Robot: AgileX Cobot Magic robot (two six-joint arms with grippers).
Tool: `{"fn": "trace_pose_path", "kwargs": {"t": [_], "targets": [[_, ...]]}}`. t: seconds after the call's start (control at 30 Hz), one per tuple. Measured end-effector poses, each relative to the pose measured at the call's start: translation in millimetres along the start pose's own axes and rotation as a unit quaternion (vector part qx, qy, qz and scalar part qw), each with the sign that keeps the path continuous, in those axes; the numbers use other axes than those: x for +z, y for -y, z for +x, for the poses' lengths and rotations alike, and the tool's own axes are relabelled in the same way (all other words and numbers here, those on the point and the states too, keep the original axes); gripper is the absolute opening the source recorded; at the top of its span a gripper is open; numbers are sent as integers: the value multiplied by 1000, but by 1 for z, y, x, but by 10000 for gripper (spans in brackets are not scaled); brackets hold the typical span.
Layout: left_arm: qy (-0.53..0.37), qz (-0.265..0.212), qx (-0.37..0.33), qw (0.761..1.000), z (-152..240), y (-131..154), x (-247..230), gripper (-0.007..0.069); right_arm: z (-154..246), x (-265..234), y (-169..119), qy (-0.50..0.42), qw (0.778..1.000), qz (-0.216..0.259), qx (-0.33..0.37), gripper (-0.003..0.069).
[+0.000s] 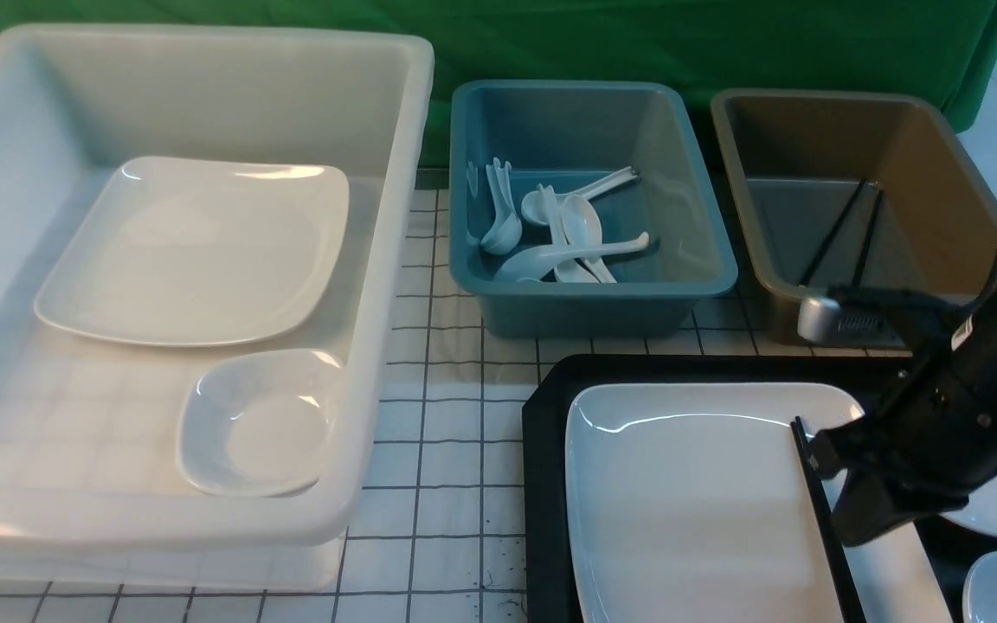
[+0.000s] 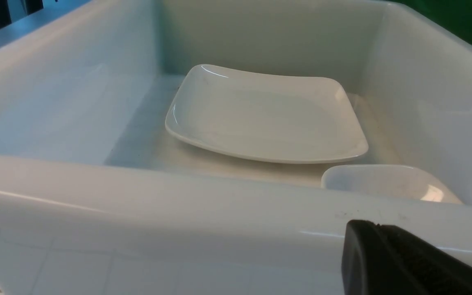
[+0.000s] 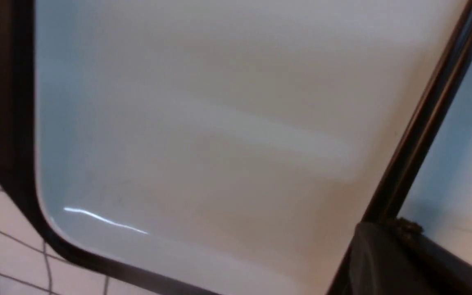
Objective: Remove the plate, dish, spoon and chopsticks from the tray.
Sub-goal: Use the right arm to grab a pair of chopsticks from the plate
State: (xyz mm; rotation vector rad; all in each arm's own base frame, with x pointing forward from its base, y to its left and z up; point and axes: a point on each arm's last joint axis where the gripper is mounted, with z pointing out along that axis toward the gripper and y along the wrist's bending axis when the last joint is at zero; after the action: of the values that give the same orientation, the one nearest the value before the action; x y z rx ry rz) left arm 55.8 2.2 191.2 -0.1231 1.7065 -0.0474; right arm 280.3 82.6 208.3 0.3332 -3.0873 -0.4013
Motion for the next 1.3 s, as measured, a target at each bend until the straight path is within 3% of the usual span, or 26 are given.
{"fn": "trace_pose_path", "kwargs": {"t": [0.13,0.17,0.23,0.37,0.47,0.67,1.17,1.3], "targets": [[0,0,0,1000,0,0,0,18,-3,2,0,22,1000,6,0,188],[0,0,0,1000,0,0,0,18,-6,3,-2,37,999,9,-3,265],[0,0,0,1000,0,0,0,18,-8,4,-6,48,999,10,-10,339],[0,0,0,1000,0,0,0,18,-8,7,-19,52,998,12,-32,405],[0,0,0,1000,0,0,0,18,-7,13,-24,44,997,43,-46,410],[0,0,0,1000,0,0,0,19,-8,27,-12,12,992,128,-3,412],[0,0,0,1000,0,0,0,20,-13,57,-4,-29,990,138,22,412],[0,0,0,1000,0,0,0,20,-13,57,-5,-30,990,137,23,347]]}}
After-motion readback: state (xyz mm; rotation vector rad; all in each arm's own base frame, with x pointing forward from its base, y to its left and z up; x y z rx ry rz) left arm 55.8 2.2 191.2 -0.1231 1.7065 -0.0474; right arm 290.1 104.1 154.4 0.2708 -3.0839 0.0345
